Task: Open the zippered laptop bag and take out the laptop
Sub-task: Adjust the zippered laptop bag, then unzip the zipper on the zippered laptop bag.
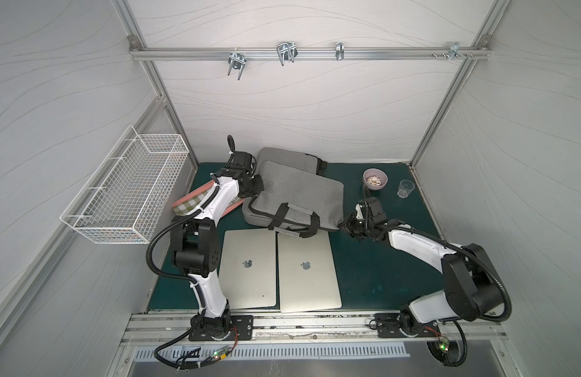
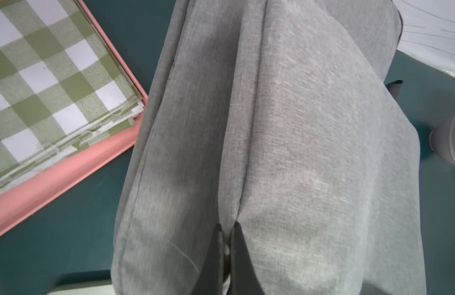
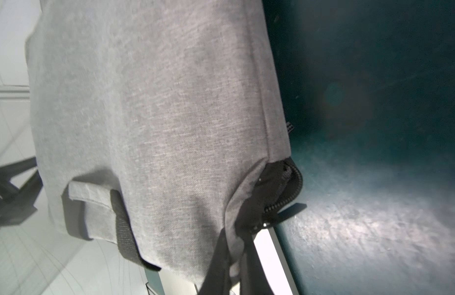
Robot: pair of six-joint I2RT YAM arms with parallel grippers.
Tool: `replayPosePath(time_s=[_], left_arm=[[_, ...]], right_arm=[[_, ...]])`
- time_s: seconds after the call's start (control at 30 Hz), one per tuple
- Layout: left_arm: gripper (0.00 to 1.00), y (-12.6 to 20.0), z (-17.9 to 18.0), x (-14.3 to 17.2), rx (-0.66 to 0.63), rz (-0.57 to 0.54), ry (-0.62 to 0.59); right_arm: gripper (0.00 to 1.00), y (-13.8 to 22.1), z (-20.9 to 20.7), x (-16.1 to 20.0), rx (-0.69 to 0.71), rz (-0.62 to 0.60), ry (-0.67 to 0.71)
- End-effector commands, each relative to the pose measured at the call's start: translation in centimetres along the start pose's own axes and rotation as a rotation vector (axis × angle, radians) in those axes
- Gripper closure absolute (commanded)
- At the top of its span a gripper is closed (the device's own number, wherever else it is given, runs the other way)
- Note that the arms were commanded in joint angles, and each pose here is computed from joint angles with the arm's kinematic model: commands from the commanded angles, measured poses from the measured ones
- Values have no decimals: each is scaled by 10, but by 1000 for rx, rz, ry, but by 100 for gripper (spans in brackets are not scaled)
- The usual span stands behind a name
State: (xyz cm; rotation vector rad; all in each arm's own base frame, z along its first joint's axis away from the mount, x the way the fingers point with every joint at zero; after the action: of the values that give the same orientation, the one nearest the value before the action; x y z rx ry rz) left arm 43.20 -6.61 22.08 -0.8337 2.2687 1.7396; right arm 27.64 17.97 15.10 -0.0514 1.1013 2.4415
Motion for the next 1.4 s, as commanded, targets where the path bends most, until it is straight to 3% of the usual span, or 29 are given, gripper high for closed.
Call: replayPosePath(time_s=[0.0, 0.2, 0.4, 0.5, 0.63, 0.8, 1.1, 1.37], left_arm=[[89, -3, 0, -16, -9, -35, -16], [69, -11, 6, -10, -35, -6, -24], [45, 7, 8, -13, -79, -26, -48], [40, 21, 8, -12, -84, -40, -55], [38, 39, 7, -4, -58, -36, -48], [36, 60, 7, 20, 13, -10, 5], [34, 68, -8, 99, 181, 91, 251], [34, 53, -20, 151, 210, 94, 494]], right_arm=[[97, -7, 15, 10, -66, 42, 92], [83, -12, 4, 14, -15, 59, 158], [53, 13, 6, 13, 22, 31, 324], [41, 29, 2, 12, 50, 2, 413], [38, 46, -11, 5, 64, -49, 483], [38, 58, -33, -6, 11, -100, 459], [39, 46, -51, 6, -67, -115, 540], [36, 44, -67, 28, -87, -170, 553]])
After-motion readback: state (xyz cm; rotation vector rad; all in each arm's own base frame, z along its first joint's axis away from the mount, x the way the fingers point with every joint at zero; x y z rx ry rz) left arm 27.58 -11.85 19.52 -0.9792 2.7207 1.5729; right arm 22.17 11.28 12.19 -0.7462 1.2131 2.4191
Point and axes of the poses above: each gripper's point midway between its finger pads, its own y axis back along the fingers, its own z axis along the line the jaws close on, x = y × z, the point moved 8 cm from there along y, back along the fingers, and after that the axes turned 4 degrees about y, right-handed, at the moved point
